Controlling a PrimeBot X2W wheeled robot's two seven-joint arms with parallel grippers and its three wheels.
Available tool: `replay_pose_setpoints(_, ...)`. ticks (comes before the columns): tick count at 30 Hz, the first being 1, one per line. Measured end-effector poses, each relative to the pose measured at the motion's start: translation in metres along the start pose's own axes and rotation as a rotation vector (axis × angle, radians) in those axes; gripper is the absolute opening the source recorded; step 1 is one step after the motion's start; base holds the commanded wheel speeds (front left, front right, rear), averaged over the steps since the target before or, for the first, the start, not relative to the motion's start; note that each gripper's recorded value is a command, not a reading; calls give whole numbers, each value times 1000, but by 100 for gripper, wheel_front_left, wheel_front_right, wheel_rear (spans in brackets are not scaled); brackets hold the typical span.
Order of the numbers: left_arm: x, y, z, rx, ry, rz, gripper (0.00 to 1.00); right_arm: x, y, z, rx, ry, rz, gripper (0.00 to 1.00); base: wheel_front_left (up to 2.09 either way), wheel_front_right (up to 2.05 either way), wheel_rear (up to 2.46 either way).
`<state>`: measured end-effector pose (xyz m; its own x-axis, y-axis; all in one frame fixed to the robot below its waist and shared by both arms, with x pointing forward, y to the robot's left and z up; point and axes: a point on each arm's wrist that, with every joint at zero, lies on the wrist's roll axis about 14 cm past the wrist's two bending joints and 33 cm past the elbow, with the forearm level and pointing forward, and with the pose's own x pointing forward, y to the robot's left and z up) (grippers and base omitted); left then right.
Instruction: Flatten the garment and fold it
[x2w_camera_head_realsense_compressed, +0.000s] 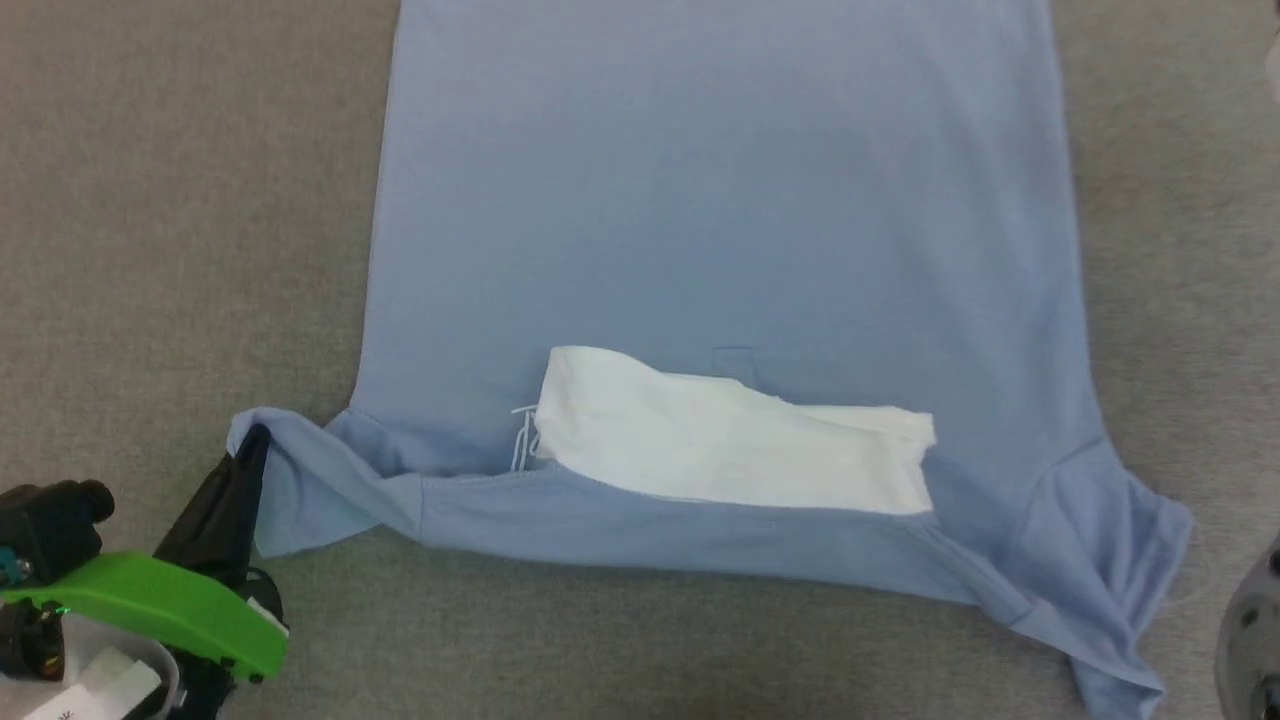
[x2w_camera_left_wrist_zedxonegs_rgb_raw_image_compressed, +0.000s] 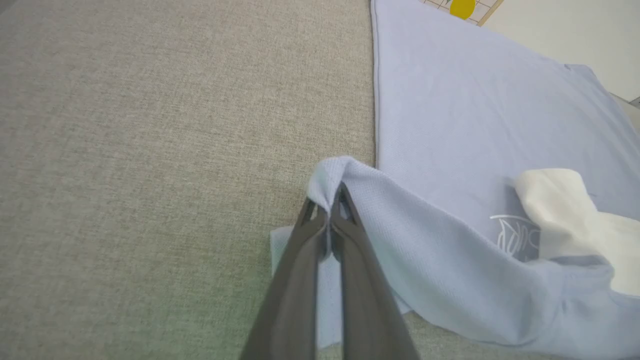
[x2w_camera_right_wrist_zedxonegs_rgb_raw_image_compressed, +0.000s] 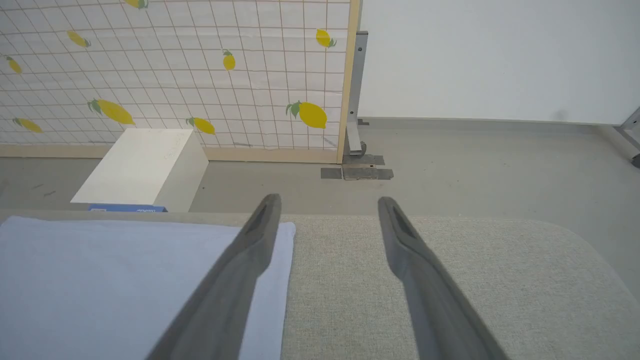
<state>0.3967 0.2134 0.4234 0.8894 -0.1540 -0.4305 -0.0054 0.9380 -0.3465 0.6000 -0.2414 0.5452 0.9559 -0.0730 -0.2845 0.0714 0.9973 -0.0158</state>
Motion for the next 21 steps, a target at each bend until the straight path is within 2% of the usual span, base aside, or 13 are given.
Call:
replay_pose_setpoints(5,11,13,-16,-22,43,28,0,47,8,-29,-39,171,-22,100,0,0,0)
replay_pose_setpoints(10,14,31,-29,-35,77,74,0,81,31,-75,-100,377,-10,100,0,0,0)
replay_pose_setpoints(17,14,43,-32,-37,84,115,0,106,55,-139,-177,581,12,100,0,0,0)
replay_pose_setpoints(21,11,49,-33,-34,90,142,0,115,64,-163,-187,637,25,100,0,0,0)
